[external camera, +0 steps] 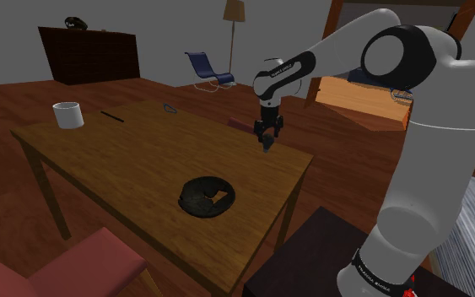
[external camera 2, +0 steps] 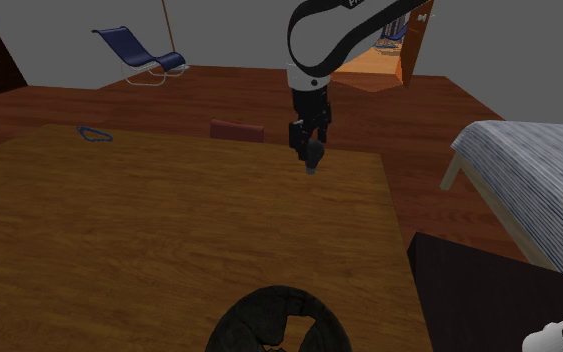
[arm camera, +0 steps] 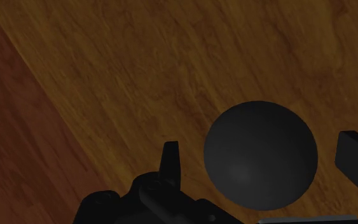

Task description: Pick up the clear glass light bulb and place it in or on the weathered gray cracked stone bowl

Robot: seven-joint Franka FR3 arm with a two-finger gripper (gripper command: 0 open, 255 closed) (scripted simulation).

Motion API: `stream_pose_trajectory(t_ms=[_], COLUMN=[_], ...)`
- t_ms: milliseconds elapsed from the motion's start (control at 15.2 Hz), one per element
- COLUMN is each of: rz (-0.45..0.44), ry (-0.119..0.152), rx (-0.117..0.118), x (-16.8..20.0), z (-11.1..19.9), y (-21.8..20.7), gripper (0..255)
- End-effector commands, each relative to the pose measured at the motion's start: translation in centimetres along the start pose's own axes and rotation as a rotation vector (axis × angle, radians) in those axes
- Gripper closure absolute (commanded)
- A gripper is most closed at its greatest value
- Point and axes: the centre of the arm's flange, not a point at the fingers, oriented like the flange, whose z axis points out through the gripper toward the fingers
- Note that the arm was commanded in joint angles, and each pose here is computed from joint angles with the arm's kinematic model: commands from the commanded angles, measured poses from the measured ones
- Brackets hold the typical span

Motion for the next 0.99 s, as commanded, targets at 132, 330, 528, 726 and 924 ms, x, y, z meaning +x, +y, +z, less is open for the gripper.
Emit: stream_pose_trajectory(t_ms=[132,330,528,726,924], rz=[0.000,0.000,0.000,0.000,0.000], ry=[0.000,0.000,0.000,0.000,0.000], rx=[0.000,0.000,0.000,0.000,0.000], x=[0.0,0.0,0.0,0.0,-0.1], z=[0.0,0.0,0.0,0.0,-1.0], y=[0.0,0.0,0.0,0.0,0.1], gripper=[0,255,255,255,255])
